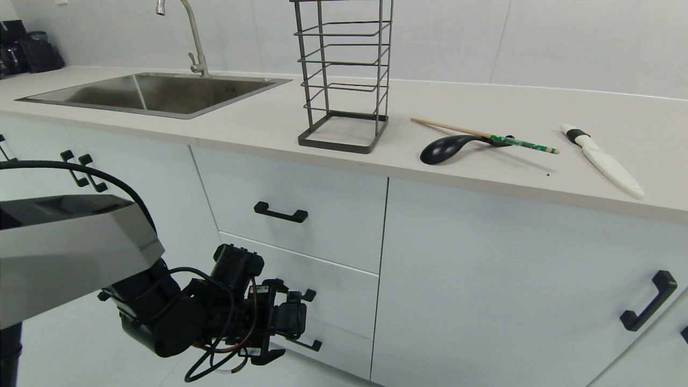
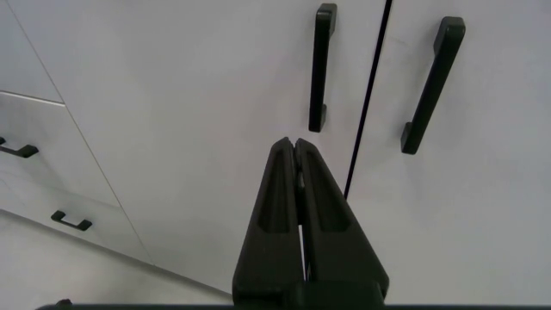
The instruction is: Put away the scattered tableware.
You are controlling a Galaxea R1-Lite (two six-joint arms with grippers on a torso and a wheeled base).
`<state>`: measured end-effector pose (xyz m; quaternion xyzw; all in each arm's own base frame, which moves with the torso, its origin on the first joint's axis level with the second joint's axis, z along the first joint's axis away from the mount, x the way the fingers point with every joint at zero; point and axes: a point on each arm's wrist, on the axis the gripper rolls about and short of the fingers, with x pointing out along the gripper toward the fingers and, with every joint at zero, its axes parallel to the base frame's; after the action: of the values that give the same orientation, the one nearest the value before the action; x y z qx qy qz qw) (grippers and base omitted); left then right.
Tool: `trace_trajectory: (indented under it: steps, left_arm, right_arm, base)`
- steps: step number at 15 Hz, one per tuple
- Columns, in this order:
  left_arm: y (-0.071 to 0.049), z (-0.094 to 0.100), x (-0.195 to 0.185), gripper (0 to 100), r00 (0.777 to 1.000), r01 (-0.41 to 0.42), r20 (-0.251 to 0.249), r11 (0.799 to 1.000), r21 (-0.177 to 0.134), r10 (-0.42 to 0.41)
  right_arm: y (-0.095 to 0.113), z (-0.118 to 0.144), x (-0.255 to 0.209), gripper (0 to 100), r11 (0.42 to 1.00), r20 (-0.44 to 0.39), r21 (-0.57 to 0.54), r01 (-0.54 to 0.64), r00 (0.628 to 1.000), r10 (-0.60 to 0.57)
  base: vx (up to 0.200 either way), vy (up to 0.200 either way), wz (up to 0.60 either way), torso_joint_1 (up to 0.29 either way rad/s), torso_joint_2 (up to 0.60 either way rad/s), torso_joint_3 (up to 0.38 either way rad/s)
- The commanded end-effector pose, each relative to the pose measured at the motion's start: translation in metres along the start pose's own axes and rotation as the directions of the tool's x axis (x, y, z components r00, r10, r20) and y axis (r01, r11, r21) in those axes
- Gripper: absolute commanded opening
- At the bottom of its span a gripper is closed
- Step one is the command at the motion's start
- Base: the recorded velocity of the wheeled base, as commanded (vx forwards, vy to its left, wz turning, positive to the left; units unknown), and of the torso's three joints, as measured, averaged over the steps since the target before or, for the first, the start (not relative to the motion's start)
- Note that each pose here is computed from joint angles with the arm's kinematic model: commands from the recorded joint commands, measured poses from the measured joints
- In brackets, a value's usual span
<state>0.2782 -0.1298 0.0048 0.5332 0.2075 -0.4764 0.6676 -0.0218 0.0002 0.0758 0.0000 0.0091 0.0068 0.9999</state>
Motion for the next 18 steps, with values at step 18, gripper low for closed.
trace_trajectory:
  steps: [18]
  left_arm:
    - [-0.004, -0.026, 0.059, 100, 0.999, -0.049, -0.016, 0.999, -0.019, 0.049]
  right_arm:
    - [0.000, 0.000, 0.000, 0, 1.000, -0.002, 0.000, 0.000, 1.000, 0.000]
  base:
    - [0.000, 0.000, 0.00, 0.000, 0.00, 0.000]
